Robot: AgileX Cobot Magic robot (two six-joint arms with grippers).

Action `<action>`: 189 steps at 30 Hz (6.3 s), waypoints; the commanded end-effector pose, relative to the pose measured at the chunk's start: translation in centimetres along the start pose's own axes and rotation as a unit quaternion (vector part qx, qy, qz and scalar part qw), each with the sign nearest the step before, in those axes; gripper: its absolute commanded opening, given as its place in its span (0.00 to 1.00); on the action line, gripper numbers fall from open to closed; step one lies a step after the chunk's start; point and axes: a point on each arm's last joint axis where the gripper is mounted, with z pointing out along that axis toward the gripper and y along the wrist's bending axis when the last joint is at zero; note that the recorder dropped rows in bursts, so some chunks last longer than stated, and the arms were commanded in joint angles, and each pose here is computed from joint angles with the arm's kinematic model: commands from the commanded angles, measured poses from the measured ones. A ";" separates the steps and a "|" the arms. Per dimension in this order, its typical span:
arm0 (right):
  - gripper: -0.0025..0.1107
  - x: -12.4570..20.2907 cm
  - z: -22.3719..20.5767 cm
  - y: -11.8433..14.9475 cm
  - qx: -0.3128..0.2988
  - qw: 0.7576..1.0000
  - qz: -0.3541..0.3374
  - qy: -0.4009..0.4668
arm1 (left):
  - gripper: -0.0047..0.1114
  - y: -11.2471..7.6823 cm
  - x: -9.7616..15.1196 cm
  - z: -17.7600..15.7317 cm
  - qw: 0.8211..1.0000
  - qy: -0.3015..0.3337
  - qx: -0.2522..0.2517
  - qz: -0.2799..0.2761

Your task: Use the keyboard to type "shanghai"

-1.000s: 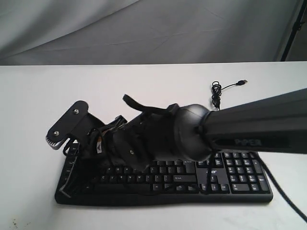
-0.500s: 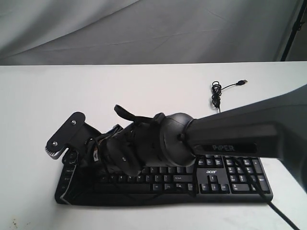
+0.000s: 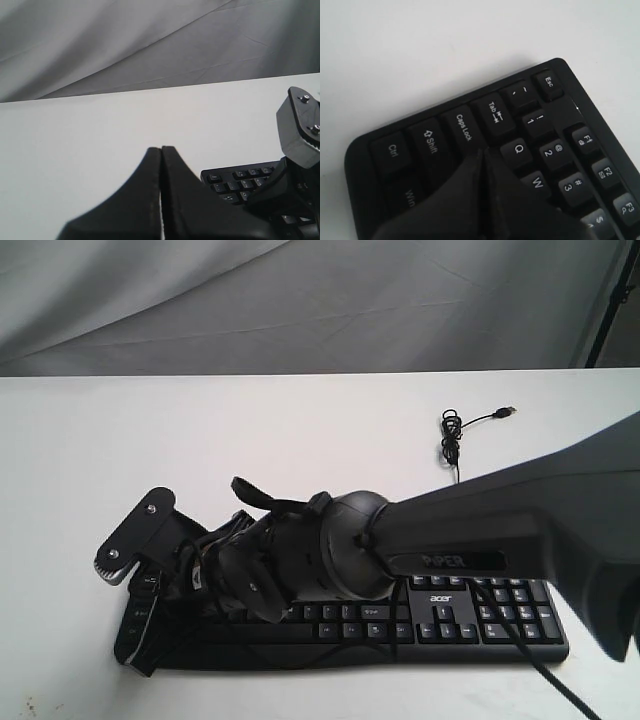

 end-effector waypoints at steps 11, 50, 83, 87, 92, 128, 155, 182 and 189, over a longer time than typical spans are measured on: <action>0.02 2.5 -6.3 -3.6 0.043 0.993 0.109 -0.027 | 0.04 0.0 0.1 0.0 1.000 -0.001 0.002 -0.001; 0.02 8.6 -6.1 -5.3 0.091 0.987 0.132 -0.003 | 0.04 0.0 0.1 0.0 1.000 -0.001 0.002 -0.001; 0.02 6.2 -11.6 -4.6 0.091 0.989 0.098 -0.065 | 0.04 0.0 0.1 0.0 1.000 -0.001 0.002 -0.001; 0.02 7.6 -14.0 -3.3 0.101 0.986 0.087 -0.103 | 0.04 0.0 0.1 0.0 1.000 -0.001 0.002 -0.001; 0.02 10.1 -16.8 -1.4 0.101 0.982 0.094 -0.132 | 0.04 0.0 0.1 0.0 1.000 -0.001 0.002 -0.001; 0.02 14.8 -27.0 0.8 0.105 0.956 0.062 -0.266 | 0.04 0.0 0.1 0.0 1.000 -0.001 0.002 -0.001; 0.02 23.6 -32.5 0.5 0.300 0.881 0.149 -0.335 | 0.04 0.0 0.1 0.0 1.000 -0.001 0.002 -0.001; 0.02 24.3 -32.8 1.2 0.305 0.883 0.127 -0.335 | 0.04 0.0 0.1 0.0 1.000 -0.001 0.002 -0.001; 0.02 24.2 -32.8 1.2 0.305 0.882 0.126 -0.336 | 0.04 0.0 0.1 0.0 1.000 -0.001 0.002 -0.001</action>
